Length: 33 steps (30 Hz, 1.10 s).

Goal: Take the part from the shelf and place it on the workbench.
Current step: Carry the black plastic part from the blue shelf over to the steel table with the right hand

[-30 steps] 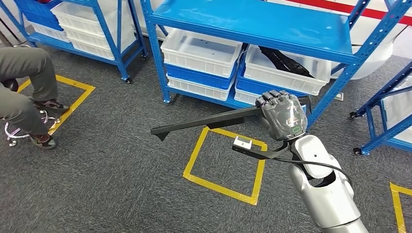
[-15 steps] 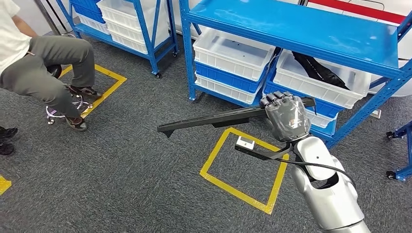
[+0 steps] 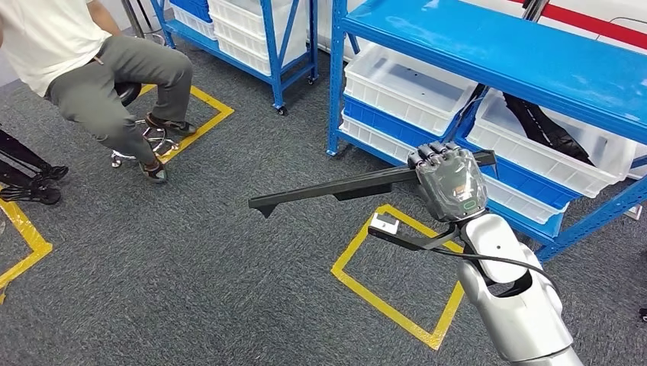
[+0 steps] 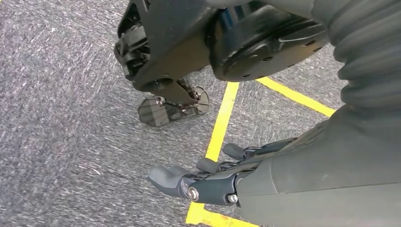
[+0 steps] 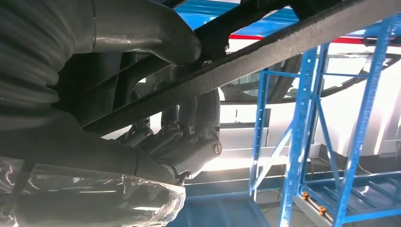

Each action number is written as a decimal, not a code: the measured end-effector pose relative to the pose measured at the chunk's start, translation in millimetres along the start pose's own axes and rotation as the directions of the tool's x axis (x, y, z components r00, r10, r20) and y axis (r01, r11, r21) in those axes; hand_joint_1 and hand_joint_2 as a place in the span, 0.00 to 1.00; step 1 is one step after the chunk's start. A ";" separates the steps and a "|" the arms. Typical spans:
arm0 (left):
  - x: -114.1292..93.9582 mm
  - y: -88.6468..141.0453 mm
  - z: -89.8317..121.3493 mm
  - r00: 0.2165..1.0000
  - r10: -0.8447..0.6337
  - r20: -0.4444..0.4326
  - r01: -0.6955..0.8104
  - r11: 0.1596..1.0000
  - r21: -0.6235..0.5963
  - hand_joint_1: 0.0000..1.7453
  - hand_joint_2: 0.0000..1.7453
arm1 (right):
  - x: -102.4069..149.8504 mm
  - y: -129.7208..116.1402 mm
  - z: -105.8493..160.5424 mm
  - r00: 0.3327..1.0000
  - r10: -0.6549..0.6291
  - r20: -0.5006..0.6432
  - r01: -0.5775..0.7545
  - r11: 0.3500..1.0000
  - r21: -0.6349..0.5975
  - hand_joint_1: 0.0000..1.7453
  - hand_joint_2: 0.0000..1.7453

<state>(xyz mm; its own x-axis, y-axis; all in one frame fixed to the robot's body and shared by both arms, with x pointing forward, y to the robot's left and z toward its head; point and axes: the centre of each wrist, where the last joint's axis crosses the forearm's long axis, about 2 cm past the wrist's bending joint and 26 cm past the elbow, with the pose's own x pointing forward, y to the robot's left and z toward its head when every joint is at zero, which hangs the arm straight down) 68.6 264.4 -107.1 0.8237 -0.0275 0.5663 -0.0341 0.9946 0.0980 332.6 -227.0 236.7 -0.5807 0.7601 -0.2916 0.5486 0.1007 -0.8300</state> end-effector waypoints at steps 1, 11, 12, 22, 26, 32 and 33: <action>-0.1 -0.2 0.1 1.000 -0.003 0.000 0.003 1.000 -0.003 0.00 1.00 | 0.5 -0.4 0.7 1.000 0.004 -0.003 -0.004 1.000 0.000 0.77 1.00; 3.0 0.0 -1.5 1.000 -0.011 0.002 0.011 1.000 -0.025 0.00 1.00 | 6.7 -0.9 13.6 0.999 0.038 -0.018 -0.038 0.999 0.029 0.77 1.00; 3.2 0.1 -1.6 1.000 -0.013 0.002 0.013 1.000 -0.026 0.00 1.00 | 7.2 -2.1 13.4 0.999 0.043 -0.020 -0.043 0.999 0.027 0.77 1.00; 1.9 2.8 -1.4 1.000 -0.026 0.002 0.026 0.999 -0.026 0.00 1.00 | 12.7 -8.0 18.2 0.998 0.053 -0.028 -0.052 0.998 0.026 0.77 1.00; 1.6 3.4 -1.4 1.000 -0.029 0.004 0.029 0.999 -0.023 0.00 1.00 | 13.6 -8.8 19.2 0.998 0.055 -0.027 -0.054 0.998 0.029 0.77 1.00; 2.0 4.0 -1.7 1.000 -0.030 0.009 0.030 0.999 -0.020 0.00 1.00 | 12.5 -11.3 20.5 0.998 0.060 -0.032 -0.059 0.998 0.021 0.77 1.00; 1.8 4.2 -1.6 0.999 -0.031 0.009 0.031 0.999 -0.019 0.00 1.00 | 12.3 -11.7 20.7 0.998 0.061 -0.032 -0.060 0.998 0.021 0.77 1.00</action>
<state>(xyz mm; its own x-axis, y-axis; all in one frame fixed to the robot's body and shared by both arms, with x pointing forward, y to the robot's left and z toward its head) 70.9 268.7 -107.0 0.8193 -0.0588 0.5703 0.0017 0.9950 0.1001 306.6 -232.2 233.0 -0.5266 0.7850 -0.3263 0.5701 0.0414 -0.8205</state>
